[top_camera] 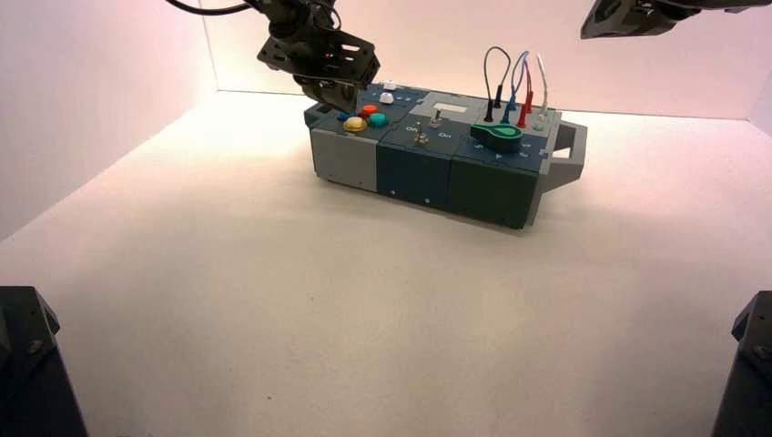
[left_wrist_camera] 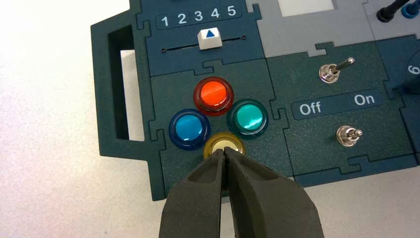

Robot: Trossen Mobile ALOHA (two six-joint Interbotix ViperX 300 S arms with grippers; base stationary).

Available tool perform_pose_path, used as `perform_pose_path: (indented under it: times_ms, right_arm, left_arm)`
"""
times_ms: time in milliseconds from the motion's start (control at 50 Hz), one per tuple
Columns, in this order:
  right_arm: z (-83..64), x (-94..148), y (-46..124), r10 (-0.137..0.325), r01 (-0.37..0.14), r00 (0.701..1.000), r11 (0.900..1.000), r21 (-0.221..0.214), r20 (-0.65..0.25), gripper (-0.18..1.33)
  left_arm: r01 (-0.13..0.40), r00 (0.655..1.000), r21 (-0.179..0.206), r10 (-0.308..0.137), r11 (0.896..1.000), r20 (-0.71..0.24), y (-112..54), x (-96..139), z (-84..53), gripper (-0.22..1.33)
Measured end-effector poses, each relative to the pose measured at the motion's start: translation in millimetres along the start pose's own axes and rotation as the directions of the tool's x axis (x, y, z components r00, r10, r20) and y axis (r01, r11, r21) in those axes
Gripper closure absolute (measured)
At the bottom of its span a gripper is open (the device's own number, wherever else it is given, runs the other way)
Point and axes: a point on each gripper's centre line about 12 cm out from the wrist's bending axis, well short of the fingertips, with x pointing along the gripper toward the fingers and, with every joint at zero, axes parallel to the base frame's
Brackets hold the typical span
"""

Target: Push the yellow button with the left gripper.

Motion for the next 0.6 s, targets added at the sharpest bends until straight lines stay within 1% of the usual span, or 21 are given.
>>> perform_pose_path:
  times_ms: [180, 440, 600]
  right_arm:
    - [0.0, 0.0, 0.0, 0.000, 0.000, 1.000, 1.0000, -0.002, 0.000, 1.28]
    - [0.5, -0.6, 0.1, 0.000, 0.000, 1.000, 1.0000, -0.002, 0.003, 1.28]
    - [0.8, -0.9, 0.1, 0.001, -0.001, 1.000, 1.0000, 0.000, 0.005, 1.28]
  left_arm:
    - [0.001, 1.000, -0.001, -0.001, 1.000, -0.009, -0.4, 6.7, -1.7, 1.27]
    - [-0.001, 1.000, -0.002, 0.001, 1.000, -0.002, 0.8, 12.3, 3.6, 1.27]
    - [-0.001, 1.000, -0.001, 0.001, 1.000, -0.002, 0.1, 12.3, 3.6, 1.27]
